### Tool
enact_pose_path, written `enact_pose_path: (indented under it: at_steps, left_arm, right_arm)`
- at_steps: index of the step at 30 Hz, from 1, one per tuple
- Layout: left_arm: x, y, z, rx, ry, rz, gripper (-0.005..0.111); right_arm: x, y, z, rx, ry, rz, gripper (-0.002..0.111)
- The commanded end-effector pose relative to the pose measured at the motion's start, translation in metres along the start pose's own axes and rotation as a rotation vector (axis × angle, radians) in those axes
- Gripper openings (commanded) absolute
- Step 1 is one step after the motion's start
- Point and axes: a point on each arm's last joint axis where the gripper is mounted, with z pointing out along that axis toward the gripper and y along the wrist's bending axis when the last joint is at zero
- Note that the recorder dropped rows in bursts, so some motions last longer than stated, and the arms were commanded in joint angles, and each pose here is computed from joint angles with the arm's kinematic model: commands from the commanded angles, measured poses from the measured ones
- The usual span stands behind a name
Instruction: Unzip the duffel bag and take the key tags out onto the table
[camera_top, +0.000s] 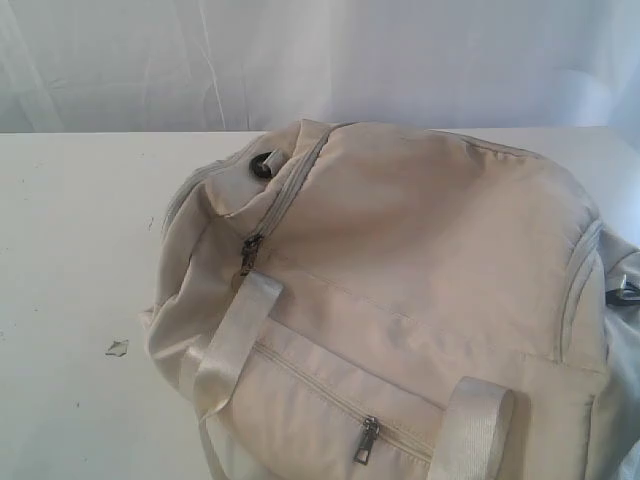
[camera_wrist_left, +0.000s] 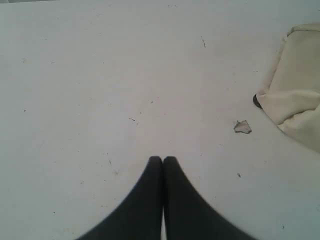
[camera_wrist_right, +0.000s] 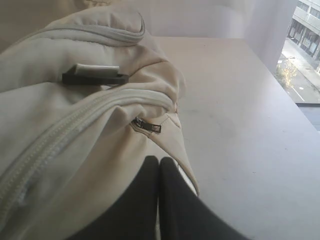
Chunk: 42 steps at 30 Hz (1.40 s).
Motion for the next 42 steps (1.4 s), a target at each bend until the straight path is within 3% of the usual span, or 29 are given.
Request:
enact_pose_path:
  at_steps: [1, 34, 42]
  left_arm:
    - [0.0008, 0.0001, 0.0003, -0.001, -0.005, -0.009, 0.000]
    - [0.0006, 0.0001, 0.0003, -0.001, -0.007, -0.009, 0.000]
    - [-0.0085, 0.0011, -0.0002, -0.012, -0.107, -0.007, 0.000]
  right_arm:
    - [-0.0019, 0.0000, -0.0008, -0.001, -0.015, -0.011, 0.000]
    - [-0.0019, 0.0009, -0.0008, -0.018, -0.015, -0.016, 0.000]
    - [-0.0018, 0.0021, -0.0008, -0.039, -0.015, -0.021, 0.000]
